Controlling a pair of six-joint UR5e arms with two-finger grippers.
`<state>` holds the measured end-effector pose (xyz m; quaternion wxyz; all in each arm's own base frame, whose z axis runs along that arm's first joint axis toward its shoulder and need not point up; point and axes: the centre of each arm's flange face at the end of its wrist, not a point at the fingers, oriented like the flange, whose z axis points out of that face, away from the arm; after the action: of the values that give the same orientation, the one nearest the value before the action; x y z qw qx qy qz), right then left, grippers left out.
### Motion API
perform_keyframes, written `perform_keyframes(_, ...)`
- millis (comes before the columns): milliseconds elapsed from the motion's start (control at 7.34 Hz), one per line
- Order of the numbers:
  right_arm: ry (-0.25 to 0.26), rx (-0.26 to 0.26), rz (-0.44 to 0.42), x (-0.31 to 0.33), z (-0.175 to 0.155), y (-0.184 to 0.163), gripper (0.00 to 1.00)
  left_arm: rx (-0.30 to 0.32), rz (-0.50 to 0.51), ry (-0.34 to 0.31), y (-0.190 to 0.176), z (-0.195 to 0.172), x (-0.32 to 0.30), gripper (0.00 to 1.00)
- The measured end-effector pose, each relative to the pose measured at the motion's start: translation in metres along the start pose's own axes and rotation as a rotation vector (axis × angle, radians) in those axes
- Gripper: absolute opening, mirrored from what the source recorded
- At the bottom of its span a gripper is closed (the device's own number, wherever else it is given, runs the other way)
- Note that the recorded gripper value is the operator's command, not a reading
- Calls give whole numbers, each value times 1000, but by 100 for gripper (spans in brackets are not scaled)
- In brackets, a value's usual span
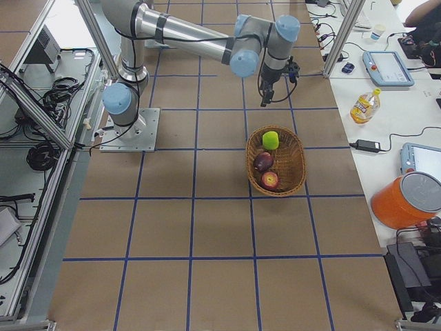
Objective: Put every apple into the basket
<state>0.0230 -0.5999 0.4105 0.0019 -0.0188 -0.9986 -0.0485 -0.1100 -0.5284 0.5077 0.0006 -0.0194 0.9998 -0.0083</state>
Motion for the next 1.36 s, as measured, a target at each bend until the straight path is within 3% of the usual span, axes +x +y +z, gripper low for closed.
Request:
perform_keyframes(272, 11, 15, -23, -80, -48, 59, 100, 2, 0, -2, 2, -2, 0, 100)
perform_keyframes(545, 16, 20, -78, -121, -67, 105, 100, 1, -1, -3, 2, -2, -1, 100)
perform_keyframes(953, 15, 30, -55, -110, -72, 116, 100, -3, -2, -4, 3, -2, -1, 100)
perform_keyframes(1362, 10, 20, 42, -89, -71, 117, 100, -12, -2, -3, 5, 3, -1, 100)
